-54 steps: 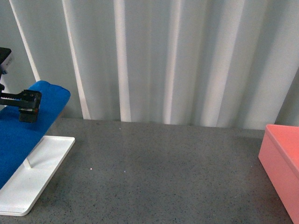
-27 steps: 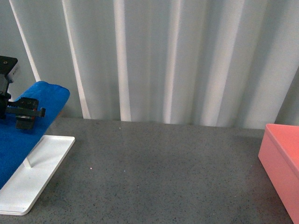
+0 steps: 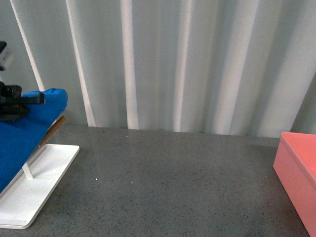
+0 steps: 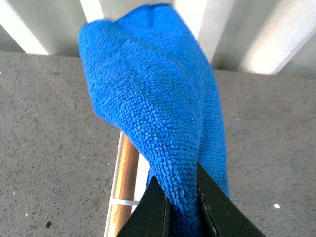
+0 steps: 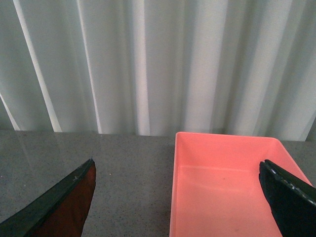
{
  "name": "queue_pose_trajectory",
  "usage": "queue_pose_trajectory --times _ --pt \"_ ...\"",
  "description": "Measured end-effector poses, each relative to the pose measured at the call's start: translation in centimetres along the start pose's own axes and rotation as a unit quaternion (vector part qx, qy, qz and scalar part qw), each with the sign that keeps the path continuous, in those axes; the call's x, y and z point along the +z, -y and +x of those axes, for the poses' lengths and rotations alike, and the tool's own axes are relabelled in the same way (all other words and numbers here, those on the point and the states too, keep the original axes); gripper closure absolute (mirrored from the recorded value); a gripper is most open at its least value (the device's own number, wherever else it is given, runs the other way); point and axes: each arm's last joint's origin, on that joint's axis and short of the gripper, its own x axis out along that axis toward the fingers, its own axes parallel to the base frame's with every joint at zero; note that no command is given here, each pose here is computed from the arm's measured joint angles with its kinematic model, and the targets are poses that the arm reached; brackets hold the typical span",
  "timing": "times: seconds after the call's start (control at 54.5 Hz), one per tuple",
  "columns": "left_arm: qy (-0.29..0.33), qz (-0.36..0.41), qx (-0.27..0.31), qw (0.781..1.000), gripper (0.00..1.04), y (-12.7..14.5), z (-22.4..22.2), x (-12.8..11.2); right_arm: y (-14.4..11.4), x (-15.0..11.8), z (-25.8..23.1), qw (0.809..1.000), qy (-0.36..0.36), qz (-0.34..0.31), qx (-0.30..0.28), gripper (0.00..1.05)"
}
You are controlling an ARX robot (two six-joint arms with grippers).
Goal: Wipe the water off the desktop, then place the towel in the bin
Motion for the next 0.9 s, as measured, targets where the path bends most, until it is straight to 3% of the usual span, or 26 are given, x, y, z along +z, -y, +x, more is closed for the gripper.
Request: queue_pose_trajectory --times 0.11,0.202,0.33,0.532,0.679,0.899 --pt "0.036 -0.019 -0.055 0.998 0.99 1.6 -2.5 2.5 0.0 0.0 0.0 1.000 0.000 0.000 0.000 0.07" --pt "0.064 -0.044 -0.139 0.987 0.99 4.2 -4.7 4.3 0.0 0.0 0.0 1.000 0.000 0.000 0.000 0.07" --pt "0.101 -0.076 -0.275 0.953 0.99 8.7 -7.4 5.5 0.0 0.0 0.0 1.000 0.000 0.000 0.000 0.07" --pt "0.122 -0.128 -0.420 0.890 0.99 16.4 -10.4 5.1 0.0 0.0 0.0 1.000 0.000 0.000 0.000 0.07" --pt "0.110 -0.160 -0.470 0.861 0.99 20.6 -11.6 4.1 0.0 0.0 0.0 1.000 0.000 0.000 0.000 0.07" --pt "0.073 -0.181 -0.476 0.858 0.99 22.7 -11.6 3.0 0.0 0.0 0.0 1.000 0.000 0.000 0.000 0.07"
